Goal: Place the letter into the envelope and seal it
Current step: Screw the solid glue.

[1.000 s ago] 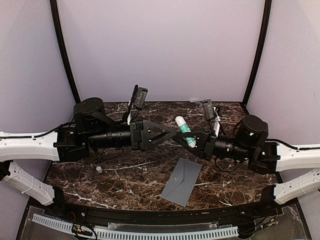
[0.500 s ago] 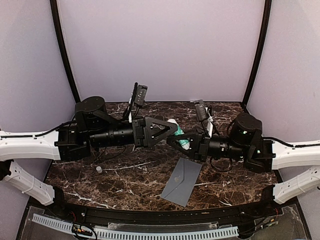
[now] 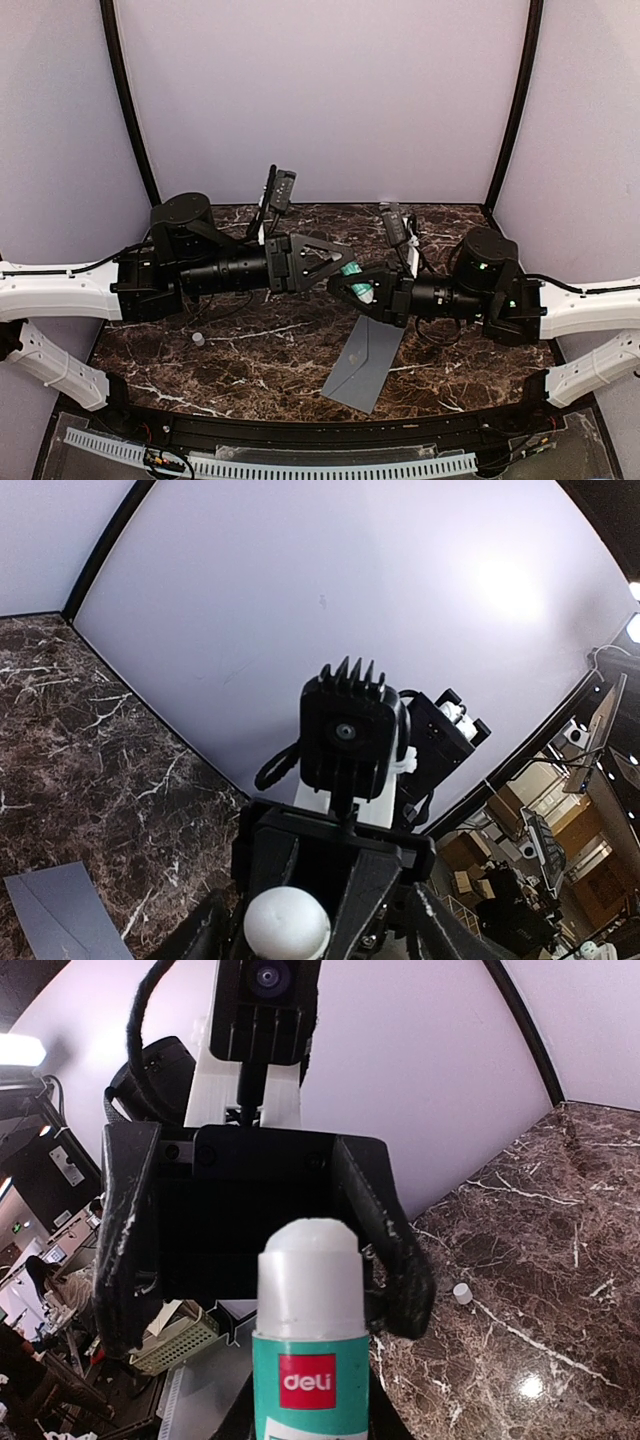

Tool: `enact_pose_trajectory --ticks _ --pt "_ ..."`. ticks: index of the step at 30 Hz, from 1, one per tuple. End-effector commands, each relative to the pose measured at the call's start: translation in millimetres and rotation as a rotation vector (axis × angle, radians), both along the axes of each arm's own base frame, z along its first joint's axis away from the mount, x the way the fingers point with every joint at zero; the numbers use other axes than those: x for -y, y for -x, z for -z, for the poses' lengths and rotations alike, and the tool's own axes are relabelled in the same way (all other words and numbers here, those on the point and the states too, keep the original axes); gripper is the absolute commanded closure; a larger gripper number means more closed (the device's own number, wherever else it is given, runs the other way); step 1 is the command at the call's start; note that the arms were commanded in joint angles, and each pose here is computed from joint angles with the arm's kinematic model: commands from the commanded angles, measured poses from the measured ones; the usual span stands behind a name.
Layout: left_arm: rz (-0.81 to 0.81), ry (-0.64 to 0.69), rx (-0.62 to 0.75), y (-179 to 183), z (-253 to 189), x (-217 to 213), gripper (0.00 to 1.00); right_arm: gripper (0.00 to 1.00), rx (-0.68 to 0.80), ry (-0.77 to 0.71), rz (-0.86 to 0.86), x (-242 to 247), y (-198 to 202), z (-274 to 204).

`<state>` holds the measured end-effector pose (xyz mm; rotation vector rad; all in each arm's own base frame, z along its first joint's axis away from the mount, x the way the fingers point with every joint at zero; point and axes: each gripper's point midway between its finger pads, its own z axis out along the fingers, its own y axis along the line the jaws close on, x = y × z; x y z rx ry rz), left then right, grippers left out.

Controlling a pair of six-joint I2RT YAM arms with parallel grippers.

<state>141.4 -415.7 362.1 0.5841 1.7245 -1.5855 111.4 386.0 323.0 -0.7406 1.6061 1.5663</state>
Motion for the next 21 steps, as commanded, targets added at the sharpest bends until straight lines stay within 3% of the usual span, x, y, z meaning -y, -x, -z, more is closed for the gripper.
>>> enact_pose_trajectory --ticks 1,13,21 --pt "0.029 0.059 0.012 6 -18 1 0.45 1.00 0.030 -0.068 0.000 -1 2 -25" --pt "0.051 0.063 -0.012 7 -15 7 0.59 1.00 0.026 -0.041 0.014 -5 -2 -19" --pt "0.021 0.053 -0.051 1 -6 7 0.76 1.00 0.015 -0.012 0.028 -6 -5 -10"
